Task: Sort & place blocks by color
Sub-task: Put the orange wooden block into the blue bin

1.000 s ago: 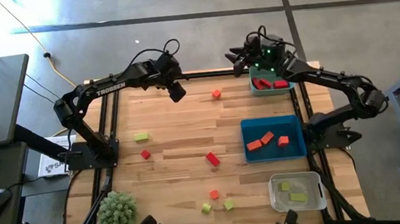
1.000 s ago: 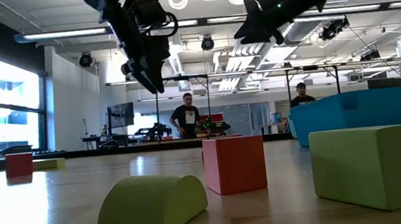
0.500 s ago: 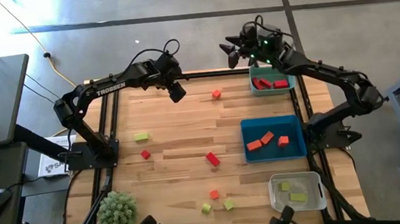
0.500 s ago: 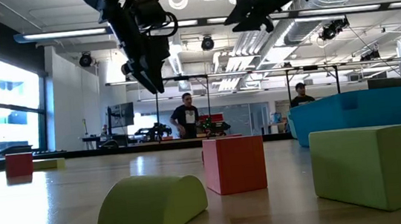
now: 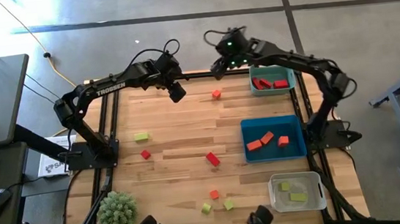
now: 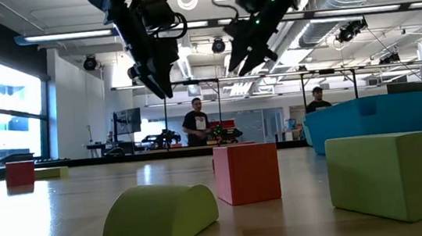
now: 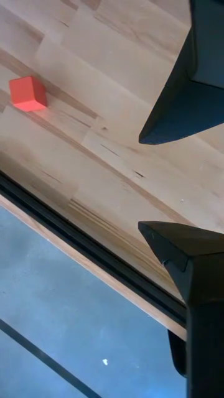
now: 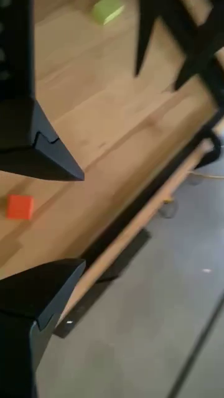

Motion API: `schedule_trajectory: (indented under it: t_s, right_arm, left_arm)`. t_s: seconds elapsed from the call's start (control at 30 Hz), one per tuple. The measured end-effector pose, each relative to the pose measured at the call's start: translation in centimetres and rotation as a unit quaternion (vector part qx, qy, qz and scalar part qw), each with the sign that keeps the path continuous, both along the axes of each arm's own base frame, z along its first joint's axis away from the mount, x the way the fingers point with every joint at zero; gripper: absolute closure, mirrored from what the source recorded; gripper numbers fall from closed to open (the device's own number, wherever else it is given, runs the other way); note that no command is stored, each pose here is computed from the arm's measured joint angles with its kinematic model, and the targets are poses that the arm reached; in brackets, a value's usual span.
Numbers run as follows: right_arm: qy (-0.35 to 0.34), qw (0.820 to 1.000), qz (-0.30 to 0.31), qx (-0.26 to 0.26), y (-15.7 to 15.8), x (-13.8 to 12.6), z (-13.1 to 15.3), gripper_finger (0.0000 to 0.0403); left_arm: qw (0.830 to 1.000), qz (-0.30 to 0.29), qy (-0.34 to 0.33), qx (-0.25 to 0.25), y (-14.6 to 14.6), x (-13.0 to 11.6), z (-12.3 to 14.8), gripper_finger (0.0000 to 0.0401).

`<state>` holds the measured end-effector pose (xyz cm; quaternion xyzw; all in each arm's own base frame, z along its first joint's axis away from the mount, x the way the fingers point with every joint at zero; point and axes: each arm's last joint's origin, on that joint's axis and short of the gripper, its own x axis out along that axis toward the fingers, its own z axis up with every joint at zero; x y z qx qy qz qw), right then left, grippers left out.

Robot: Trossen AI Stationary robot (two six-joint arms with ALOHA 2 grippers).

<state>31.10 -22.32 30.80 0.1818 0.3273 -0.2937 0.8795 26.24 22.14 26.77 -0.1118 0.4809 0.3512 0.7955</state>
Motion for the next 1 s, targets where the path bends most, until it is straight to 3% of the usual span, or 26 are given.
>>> schedule_trajectory:
  t_s: [0.3, 0.6, 1.0]
  right_arm:
    - [0.085, 0.993, -0.009, 0.077, -1.0, 2.4, -3.8, 0.0201]
    - [0.119, 0.984, -0.035, 0.131, -1.6, 3.2, -7.2, 0.0201]
    - [0.149, 0.977, -0.01, 0.153, -1.1, 4.5, -10.2, 0.0201]
  left_arm:
    - [1.0, 0.0, -0.001, 0.001, 0.0, 0.0, 0.0, 0.0199]
    - [1.0, 0.0, -0.002, 0.002, 0.0, 0.0, 0.0, 0.0199]
    - [1.0, 0.0, -0.003, 0.002, 0.0, 0.1, 0.0, 0.0199]
